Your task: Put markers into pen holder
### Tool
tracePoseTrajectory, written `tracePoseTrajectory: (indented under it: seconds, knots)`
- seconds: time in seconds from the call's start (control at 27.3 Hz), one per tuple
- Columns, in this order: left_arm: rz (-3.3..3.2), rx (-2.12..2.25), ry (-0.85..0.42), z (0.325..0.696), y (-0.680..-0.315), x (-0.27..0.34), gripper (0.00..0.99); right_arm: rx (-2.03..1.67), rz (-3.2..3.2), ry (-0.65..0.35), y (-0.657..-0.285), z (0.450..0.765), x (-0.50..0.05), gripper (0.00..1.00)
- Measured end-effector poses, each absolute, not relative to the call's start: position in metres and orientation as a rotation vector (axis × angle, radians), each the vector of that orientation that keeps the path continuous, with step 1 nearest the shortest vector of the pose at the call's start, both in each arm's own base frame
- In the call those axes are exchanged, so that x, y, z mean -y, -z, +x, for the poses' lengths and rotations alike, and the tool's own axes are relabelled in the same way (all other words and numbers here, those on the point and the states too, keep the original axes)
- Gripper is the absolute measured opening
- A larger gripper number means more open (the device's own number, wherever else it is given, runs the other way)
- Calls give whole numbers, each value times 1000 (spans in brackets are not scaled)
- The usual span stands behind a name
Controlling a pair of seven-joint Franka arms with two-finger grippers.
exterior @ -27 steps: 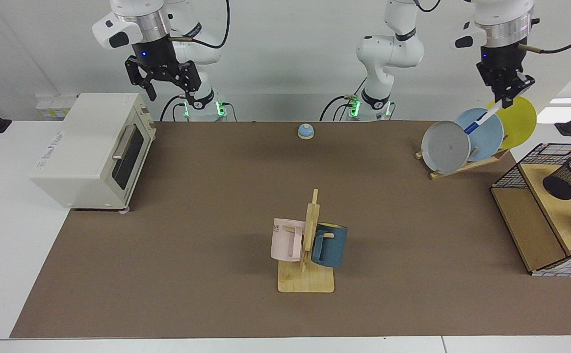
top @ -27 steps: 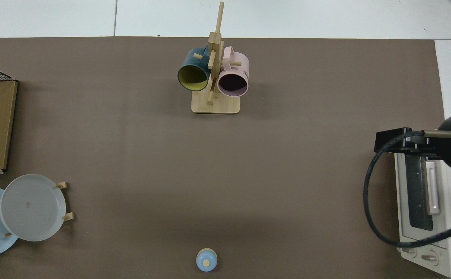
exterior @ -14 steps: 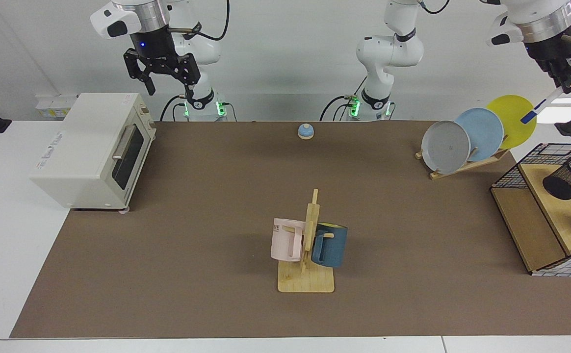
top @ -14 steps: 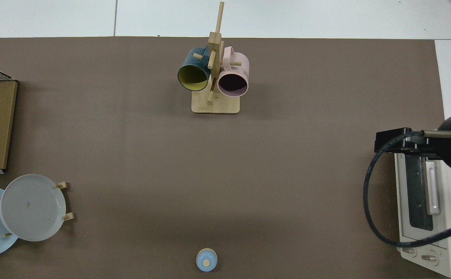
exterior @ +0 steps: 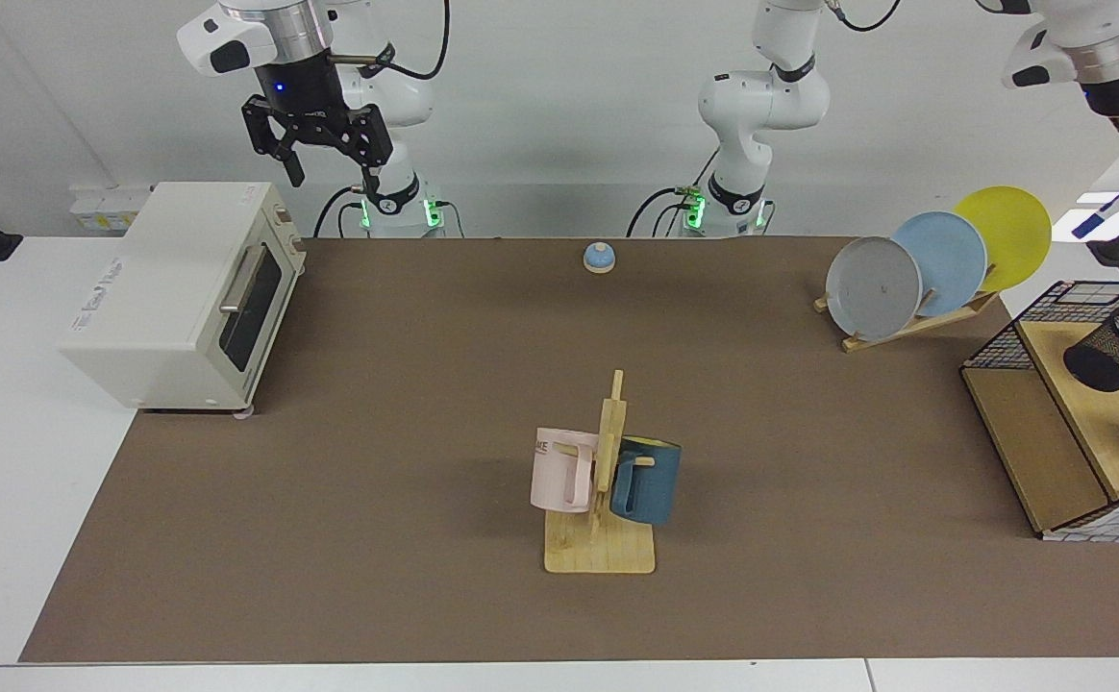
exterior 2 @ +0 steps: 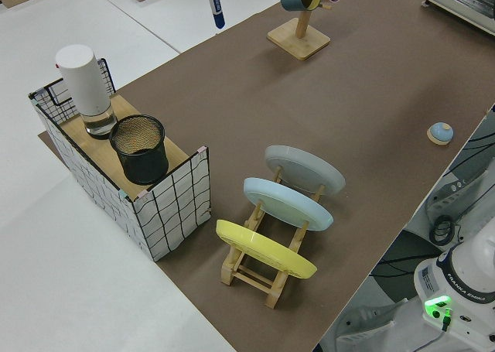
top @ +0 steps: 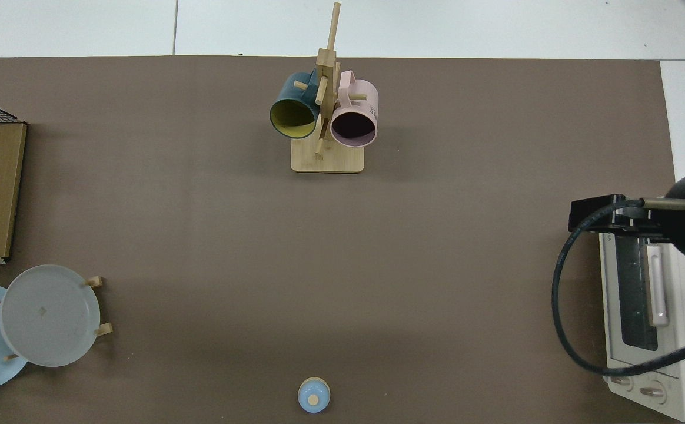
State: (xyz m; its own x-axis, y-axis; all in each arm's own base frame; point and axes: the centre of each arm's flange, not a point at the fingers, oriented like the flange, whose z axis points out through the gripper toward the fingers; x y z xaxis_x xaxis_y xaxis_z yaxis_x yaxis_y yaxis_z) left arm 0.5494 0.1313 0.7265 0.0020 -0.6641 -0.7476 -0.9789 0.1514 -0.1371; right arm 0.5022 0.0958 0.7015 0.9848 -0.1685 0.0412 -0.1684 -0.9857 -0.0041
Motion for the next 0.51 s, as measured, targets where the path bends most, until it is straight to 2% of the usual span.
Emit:
tracePoseTrajectory:
  seconds: [0.22,0.51]
  knots:
    - [-1502,-1778,-617,561,-719,-163,176,-266,-3129,65,-702,502,-96,1000]
    - [-1390,-1814,-698,591,-684,-190,176,-266,-3129,65,-702,502,-96,1000]
